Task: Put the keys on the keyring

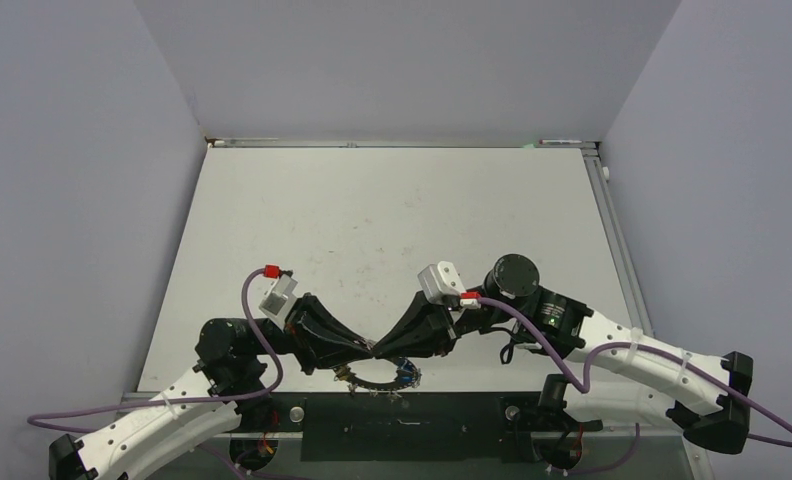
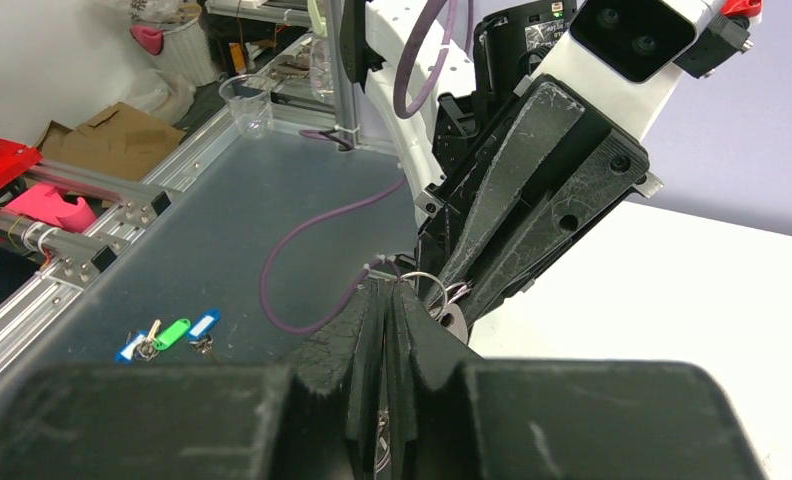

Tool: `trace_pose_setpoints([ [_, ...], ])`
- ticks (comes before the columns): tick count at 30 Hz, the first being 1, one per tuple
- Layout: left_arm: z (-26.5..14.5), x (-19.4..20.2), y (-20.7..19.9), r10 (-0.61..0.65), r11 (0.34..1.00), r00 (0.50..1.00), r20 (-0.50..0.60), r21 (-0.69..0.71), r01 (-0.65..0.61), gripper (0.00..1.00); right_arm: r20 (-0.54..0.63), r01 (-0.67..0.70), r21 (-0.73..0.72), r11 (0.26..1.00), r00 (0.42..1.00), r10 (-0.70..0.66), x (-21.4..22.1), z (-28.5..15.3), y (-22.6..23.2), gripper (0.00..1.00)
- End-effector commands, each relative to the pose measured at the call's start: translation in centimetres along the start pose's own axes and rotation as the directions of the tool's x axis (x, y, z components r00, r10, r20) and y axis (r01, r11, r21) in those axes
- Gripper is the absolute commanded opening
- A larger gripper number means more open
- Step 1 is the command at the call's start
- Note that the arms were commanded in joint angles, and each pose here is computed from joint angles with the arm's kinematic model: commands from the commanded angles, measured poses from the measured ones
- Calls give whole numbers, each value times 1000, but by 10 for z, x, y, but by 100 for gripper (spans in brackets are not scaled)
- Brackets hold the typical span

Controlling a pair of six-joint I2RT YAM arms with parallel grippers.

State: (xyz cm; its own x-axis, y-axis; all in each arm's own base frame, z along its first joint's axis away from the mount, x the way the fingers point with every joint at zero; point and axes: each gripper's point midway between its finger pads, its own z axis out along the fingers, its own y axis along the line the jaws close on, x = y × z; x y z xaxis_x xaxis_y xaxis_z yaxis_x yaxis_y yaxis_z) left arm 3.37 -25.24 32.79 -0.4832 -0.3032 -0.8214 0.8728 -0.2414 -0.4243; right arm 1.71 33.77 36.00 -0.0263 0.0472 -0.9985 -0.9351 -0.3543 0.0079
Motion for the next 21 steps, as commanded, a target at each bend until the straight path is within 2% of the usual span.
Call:
trace_pose_setpoints([
  [1, 2, -15, -14, 39, 998, 998, 51, 51, -42, 0, 62, 78, -42, 996, 995, -75, -20, 5, 5, 5],
  [21, 0, -14, -20, 33, 997, 999, 40, 69, -36, 0, 63, 127, -50, 991, 990, -124, -31, 7, 3, 5],
])
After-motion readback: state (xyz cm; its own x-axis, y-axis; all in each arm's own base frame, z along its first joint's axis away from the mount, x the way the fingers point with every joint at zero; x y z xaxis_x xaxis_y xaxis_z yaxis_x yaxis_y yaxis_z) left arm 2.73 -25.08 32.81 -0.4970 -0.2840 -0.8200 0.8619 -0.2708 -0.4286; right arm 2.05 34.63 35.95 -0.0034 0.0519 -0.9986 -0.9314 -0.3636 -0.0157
